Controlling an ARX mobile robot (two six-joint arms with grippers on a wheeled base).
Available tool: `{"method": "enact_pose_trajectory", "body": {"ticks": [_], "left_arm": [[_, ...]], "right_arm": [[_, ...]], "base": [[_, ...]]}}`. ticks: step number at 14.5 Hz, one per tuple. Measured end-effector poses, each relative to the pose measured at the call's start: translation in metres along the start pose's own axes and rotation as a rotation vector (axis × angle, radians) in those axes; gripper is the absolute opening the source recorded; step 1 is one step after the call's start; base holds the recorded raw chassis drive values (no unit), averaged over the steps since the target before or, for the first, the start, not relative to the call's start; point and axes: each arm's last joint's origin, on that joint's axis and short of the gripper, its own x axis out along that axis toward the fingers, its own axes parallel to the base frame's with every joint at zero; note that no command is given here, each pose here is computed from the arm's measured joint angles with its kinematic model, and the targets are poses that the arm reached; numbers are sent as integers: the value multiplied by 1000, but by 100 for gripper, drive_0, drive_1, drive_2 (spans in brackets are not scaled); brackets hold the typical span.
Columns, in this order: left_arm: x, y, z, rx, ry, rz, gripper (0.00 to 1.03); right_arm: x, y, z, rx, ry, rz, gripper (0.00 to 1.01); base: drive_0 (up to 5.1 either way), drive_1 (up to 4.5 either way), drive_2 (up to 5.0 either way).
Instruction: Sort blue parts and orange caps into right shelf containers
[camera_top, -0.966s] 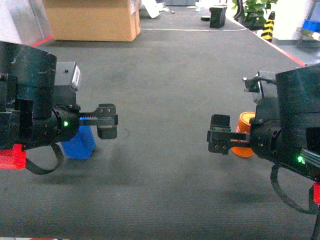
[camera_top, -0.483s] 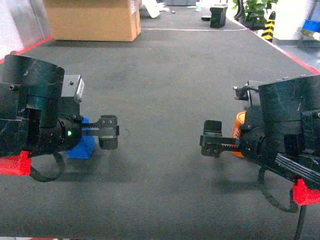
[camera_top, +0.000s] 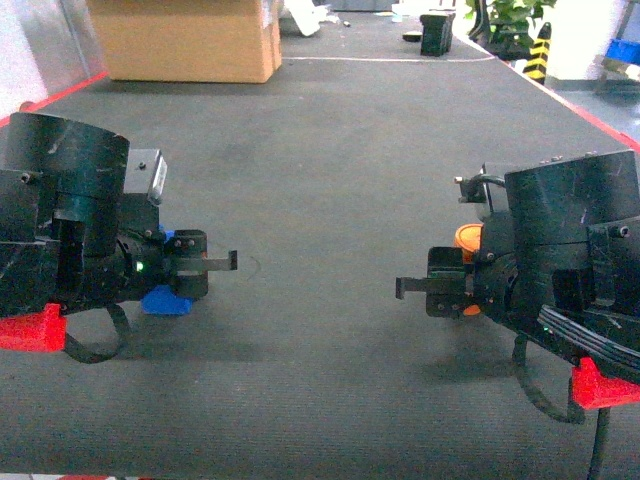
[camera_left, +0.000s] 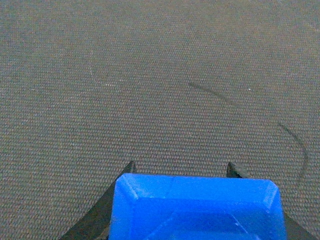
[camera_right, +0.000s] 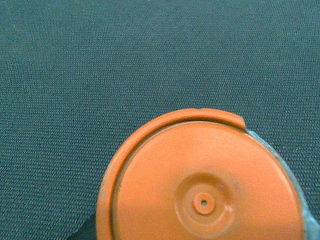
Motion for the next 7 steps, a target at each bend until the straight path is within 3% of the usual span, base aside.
{"method": "enact_pose_trajectory", "body": {"ticks": [4, 6, 7], "left_arm": [[-12, 4, -4, -9, -58, 31, 43], [-31, 8, 2, -21, -138, 61, 43], [-48, 11, 12, -24, -228, 107, 42]], "right_arm": [[-17, -8, 2, -8, -46, -21, 47], [-38, -15, 13, 8, -104, -34, 47], [-58, -21, 24, 21, -163, -49, 47]], "base": [[0, 0, 0], [0, 0, 0], [0, 0, 0]]}}
